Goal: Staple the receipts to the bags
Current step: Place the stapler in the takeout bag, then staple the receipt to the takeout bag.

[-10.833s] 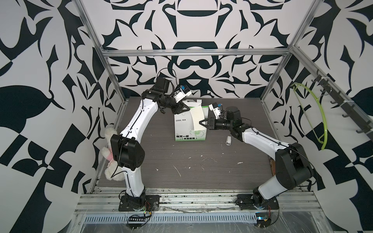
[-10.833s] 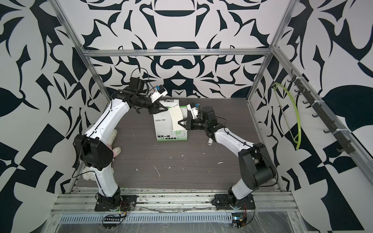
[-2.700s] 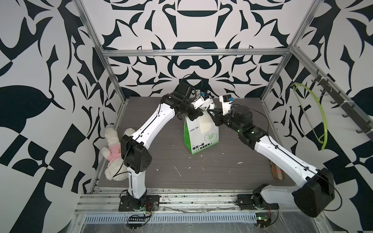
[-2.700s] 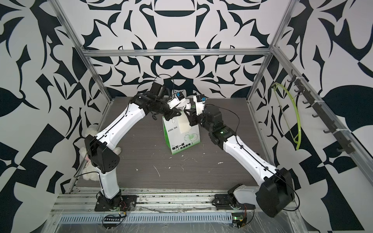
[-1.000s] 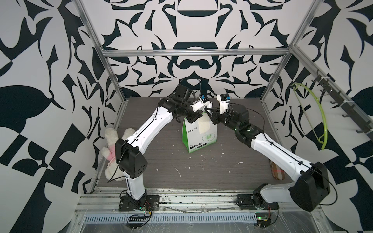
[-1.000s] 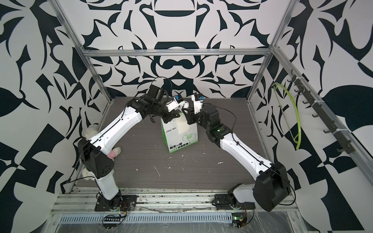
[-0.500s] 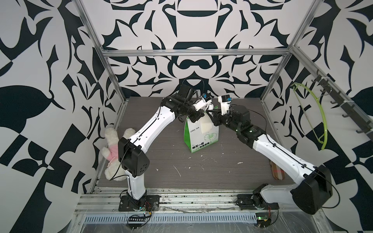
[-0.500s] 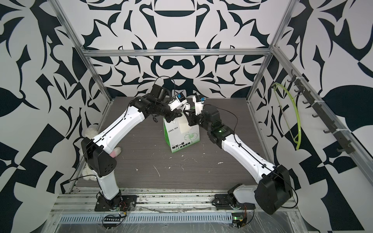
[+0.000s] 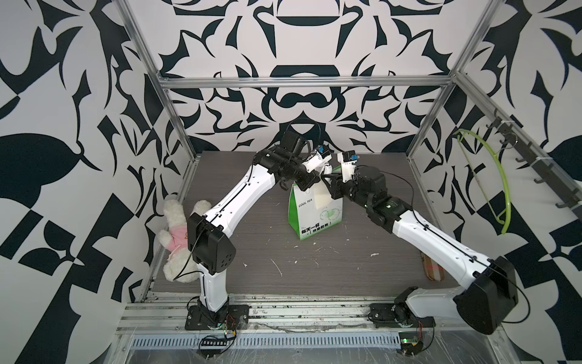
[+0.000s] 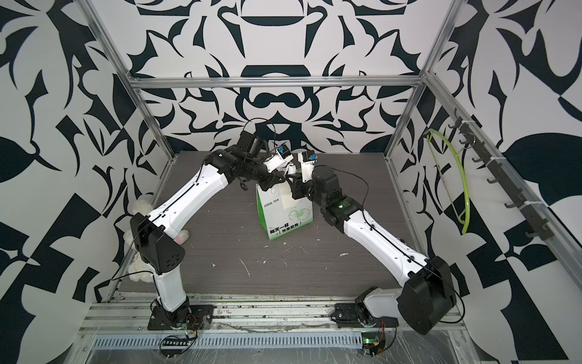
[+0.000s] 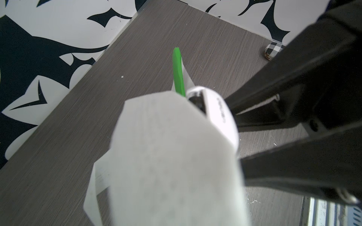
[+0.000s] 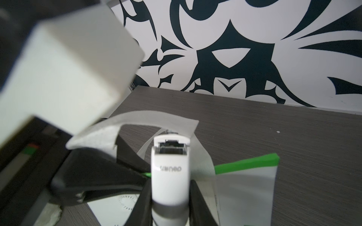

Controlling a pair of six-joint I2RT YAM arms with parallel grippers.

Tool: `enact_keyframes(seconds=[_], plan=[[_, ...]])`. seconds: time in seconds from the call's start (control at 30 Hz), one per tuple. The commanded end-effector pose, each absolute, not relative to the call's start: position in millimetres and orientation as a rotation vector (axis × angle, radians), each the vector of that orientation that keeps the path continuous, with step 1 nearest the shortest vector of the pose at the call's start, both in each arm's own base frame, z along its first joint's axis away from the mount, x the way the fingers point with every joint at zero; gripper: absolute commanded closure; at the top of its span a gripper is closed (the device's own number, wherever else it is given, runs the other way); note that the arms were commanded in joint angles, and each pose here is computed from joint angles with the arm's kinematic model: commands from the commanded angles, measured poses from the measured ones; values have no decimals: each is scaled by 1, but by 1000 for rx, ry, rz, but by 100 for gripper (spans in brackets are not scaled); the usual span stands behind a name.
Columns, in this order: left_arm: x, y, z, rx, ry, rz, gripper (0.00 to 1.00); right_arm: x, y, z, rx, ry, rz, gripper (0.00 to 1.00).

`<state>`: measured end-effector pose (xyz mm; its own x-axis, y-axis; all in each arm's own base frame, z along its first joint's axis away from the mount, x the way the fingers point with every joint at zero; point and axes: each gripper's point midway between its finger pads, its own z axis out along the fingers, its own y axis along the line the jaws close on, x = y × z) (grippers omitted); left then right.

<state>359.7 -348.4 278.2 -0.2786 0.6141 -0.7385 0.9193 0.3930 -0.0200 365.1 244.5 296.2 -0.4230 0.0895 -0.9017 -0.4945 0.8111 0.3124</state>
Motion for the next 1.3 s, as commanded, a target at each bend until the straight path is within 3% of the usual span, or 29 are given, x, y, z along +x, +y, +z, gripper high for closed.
enact_keyframes(seconds=[0.0,0.27,0.33,0.37,0.67,1.0,1.27], plan=[[367,-351,289,1299,1958,-594,100,358,250,311,-367,1888,672,76],[368,-349,285,1322,1971,-567,100,340,245,320,-459,1902,690,35],[367,-349,286,1333,1963,-562,100,333,240,322,-499,1906,699,7],[368,-348,286,1343,1958,-551,100,328,236,324,-529,1907,699,2],[356,-337,279,1541,1844,-557,100,318,191,341,-795,1850,898,8],[331,-340,278,1804,1613,-618,100,313,208,330,-1277,1414,770,1],[327,-347,277,1854,1581,-693,100,328,219,330,-1376,1367,814,1]])
